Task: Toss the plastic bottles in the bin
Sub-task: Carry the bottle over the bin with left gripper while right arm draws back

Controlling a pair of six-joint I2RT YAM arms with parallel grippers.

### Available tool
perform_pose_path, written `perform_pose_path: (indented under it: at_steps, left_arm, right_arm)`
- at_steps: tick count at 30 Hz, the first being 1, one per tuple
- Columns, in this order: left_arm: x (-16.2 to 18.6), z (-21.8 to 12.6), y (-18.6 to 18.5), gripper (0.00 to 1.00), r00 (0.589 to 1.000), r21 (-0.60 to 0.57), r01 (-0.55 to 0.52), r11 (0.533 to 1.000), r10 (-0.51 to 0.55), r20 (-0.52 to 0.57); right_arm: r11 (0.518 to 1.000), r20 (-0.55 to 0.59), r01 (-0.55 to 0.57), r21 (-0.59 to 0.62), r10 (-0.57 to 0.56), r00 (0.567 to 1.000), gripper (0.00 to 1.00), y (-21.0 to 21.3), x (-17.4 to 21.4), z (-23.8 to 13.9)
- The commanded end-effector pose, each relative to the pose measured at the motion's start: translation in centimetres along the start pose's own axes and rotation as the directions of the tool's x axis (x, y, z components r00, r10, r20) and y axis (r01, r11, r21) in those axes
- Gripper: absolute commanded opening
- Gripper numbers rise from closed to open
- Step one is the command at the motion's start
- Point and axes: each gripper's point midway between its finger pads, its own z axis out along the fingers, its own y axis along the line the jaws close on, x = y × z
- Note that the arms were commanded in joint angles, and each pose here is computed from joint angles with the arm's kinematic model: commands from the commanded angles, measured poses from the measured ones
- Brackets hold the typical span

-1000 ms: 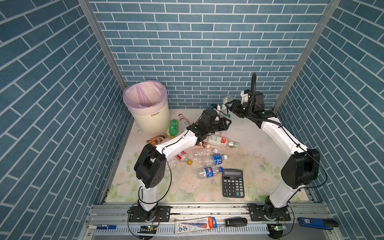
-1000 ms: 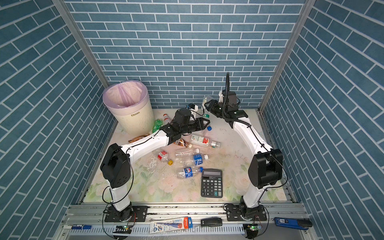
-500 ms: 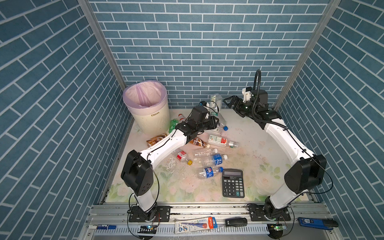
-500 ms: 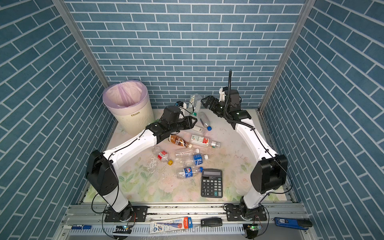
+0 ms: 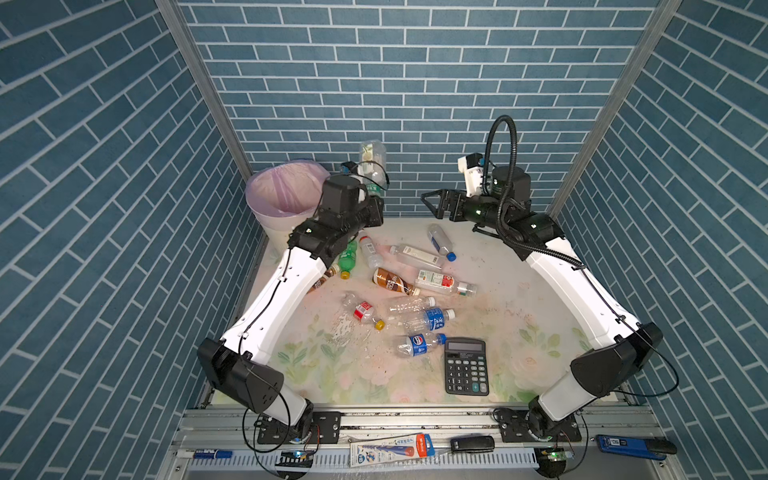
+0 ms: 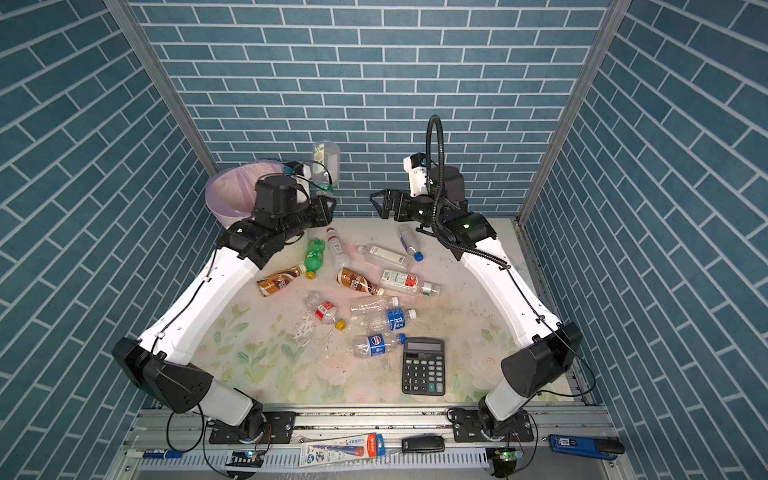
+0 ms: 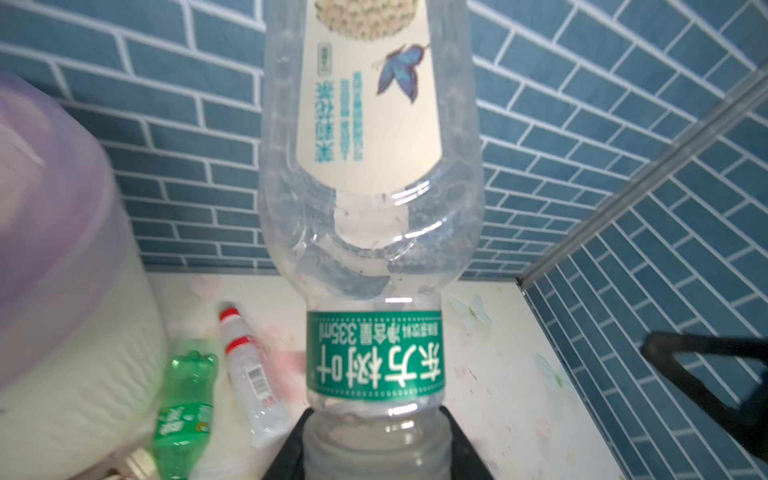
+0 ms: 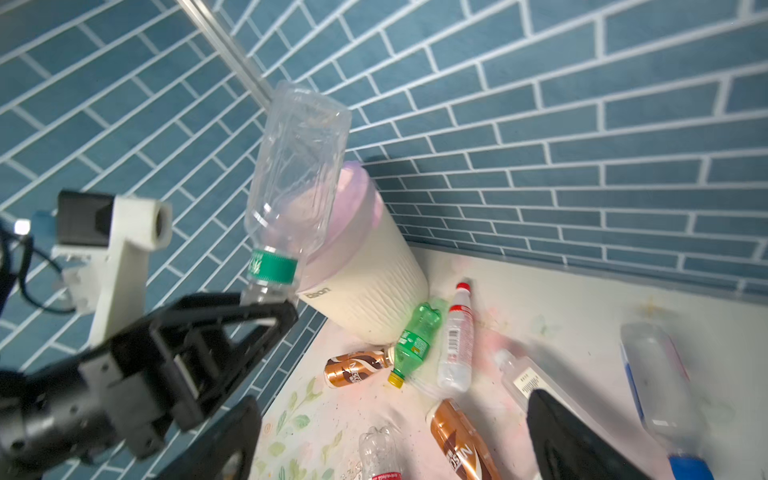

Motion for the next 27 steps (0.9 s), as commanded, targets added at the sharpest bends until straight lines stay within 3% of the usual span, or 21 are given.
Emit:
perform_pose_path:
  at_steps: [1,6,9,13,17,19,23,24,27]
  left_arm:
    - [-4.6,-3.7,2.0,0.32,0.99,-0.094,-0.091,0.991,0.101,0.099]
    - [-12.1,-8.5,3.2,0.32,0.942,-0.193,-0.114,0.975,0.168,0.29]
    - [-14.6,-10.4,3.6,0.31,0.916,-0.226,-0.117,0.967,0.193,0.352]
    - [-14.4,-8.7,6.6,0.3,0.936,-0.284,-0.103,0.953,0.189,0.297]
    - [-11.0,-4.1,14.6,0.3,0.989,-0.356,0.064,0.932,-0.012,0.147]
    - [-8.8,-2.5,17.8,0.38,0.985,-0.369,0.173,0.913,-0.163,0.059]
    - [-8.0,-1.4,17.4,0.93,0.977,-0.327,0.192,0.925,-0.212,-0.023]
    - [-8.2,-1.5,17.1,0.99,0.977,-0.312,0.199,0.929,-0.214,-0.013]
    - [-8.7,-2.1,16.8,0.99,0.978,-0.296,0.203,0.933,-0.205,0.027]
  right_arm:
    - [0.984,-0.007,0.176,-0.014,-0.176,0.984,0.99,2.4,-0.3,1.0]
    - [0.984,-0.037,0.175,-0.041,-0.177,0.984,0.99,3.4,0.5,2.3]
    - [0.984,-0.04,0.174,-0.027,-0.175,0.984,0.99,3.1,0.7,2.3]
    - [0.984,-0.046,0.176,0.004,-0.176,0.983,0.99,2.5,1.0,2.4]
    - [0.987,-0.067,0.162,0.009,-0.161,0.985,0.99,2.1,1.5,2.9]
    - [0.989,-0.073,0.151,0.003,-0.15,0.986,0.99,2.2,1.7,3.0]
    - [0.991,-0.082,0.137,0.007,-0.136,0.987,0.99,1.9,2.1,3.1]
    - [0.991,-0.083,0.135,0.009,-0.133,0.988,0.99,1.9,2.2,3.1]
    - [0.991,-0.087,0.131,0.011,-0.129,0.988,0.99,1.8,2.3,3.2]
